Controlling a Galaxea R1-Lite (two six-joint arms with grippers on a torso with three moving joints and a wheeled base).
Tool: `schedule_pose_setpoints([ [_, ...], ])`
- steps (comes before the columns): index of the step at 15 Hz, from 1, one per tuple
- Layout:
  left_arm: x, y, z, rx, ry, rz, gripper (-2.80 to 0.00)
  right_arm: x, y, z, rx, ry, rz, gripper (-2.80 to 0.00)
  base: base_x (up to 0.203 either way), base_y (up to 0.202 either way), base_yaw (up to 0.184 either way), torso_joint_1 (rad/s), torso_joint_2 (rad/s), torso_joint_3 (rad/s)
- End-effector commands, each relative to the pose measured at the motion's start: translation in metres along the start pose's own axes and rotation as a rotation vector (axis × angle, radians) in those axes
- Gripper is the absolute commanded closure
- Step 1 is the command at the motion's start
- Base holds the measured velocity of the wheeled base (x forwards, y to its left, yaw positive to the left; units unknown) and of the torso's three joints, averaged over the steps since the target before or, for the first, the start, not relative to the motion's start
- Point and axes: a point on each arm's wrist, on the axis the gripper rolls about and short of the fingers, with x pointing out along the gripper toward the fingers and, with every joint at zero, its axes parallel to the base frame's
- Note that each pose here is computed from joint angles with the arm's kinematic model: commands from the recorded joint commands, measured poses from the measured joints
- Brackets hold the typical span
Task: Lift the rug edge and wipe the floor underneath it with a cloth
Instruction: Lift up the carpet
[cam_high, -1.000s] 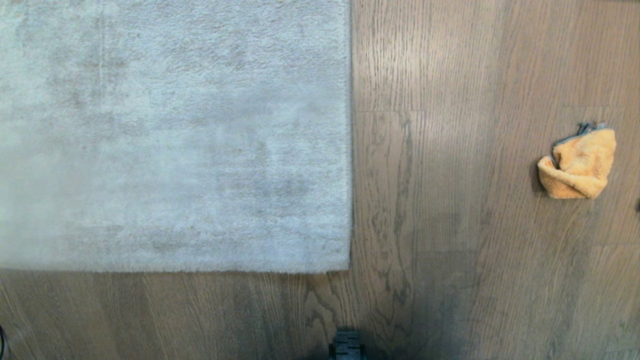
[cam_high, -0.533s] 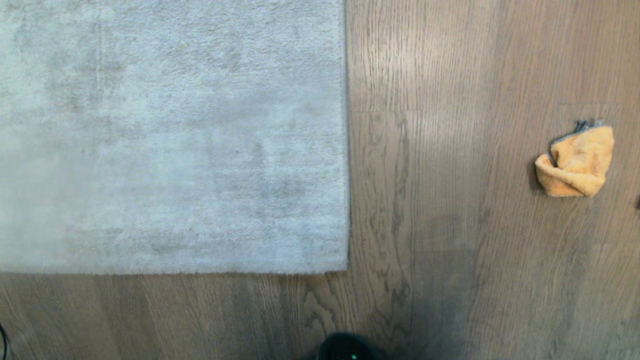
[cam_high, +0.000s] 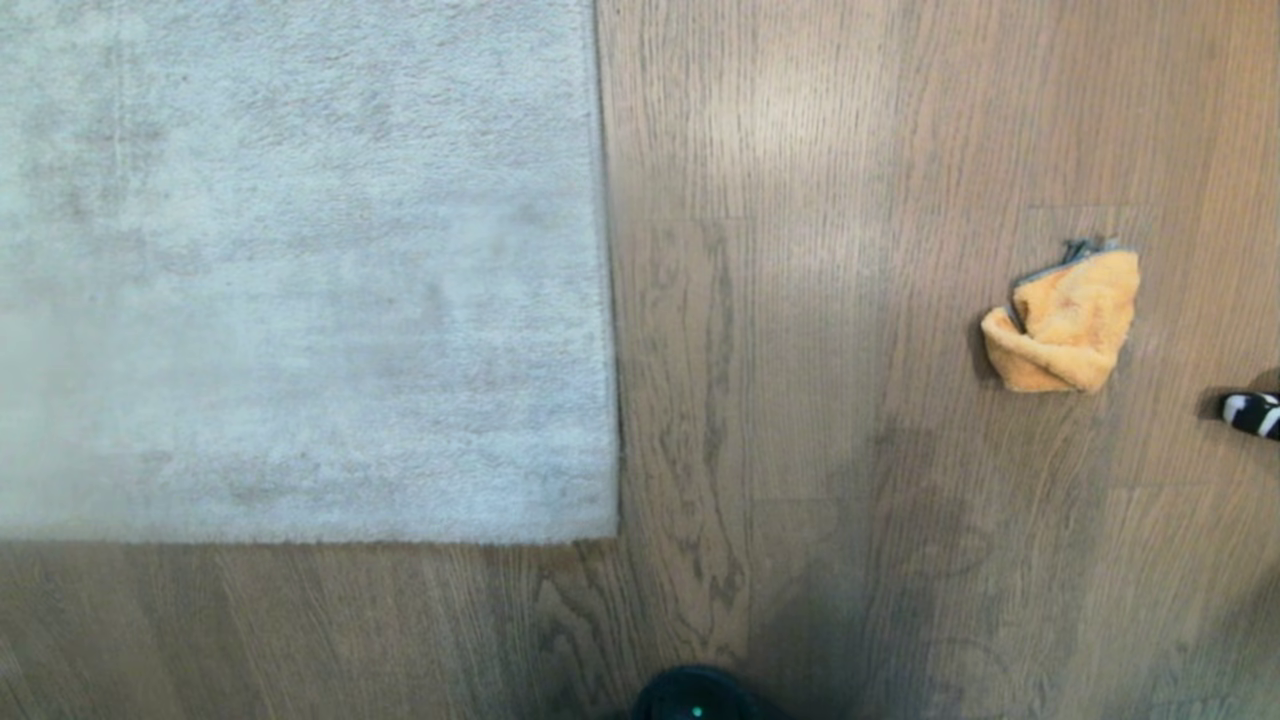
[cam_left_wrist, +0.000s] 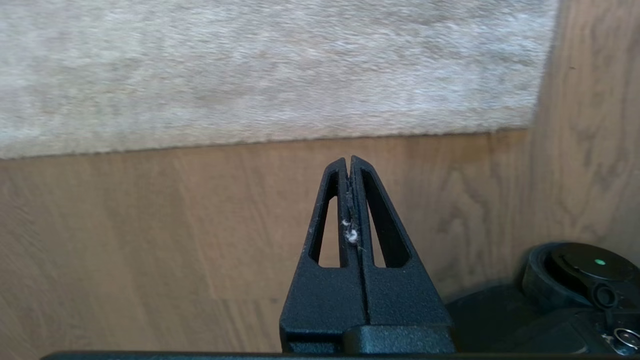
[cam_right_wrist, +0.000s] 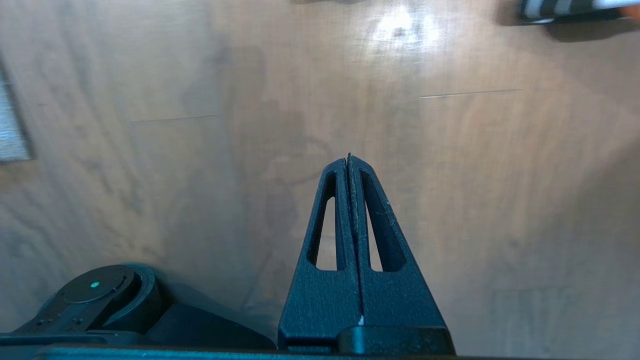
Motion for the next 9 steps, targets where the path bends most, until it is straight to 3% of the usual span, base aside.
schedule_pose_setpoints([
  [1,0.0001,0.0000,0.0000,0.000,0.000,0.000,0.00,0.0000,0.0000,0.0000,0.001,-0.001,0.001,0.00,0.000,-0.194,0.003,0.004,0.00,0.000],
  [5,0.0001,0.0000,0.0000,0.002,0.000,0.000,0.00,0.0000,0.0000,0.0000,0.001,-0.001,-0.001,0.00,0.000,-0.181,-0.002,0.004,0.00,0.006],
  [9,0.0001,0.0000,0.0000,0.002,0.000,0.000,0.00,0.0000,0.0000,0.0000,0.001,-0.001,0.001,0.00,0.000,-0.025,0.000,0.001,0.00,-0.001],
])
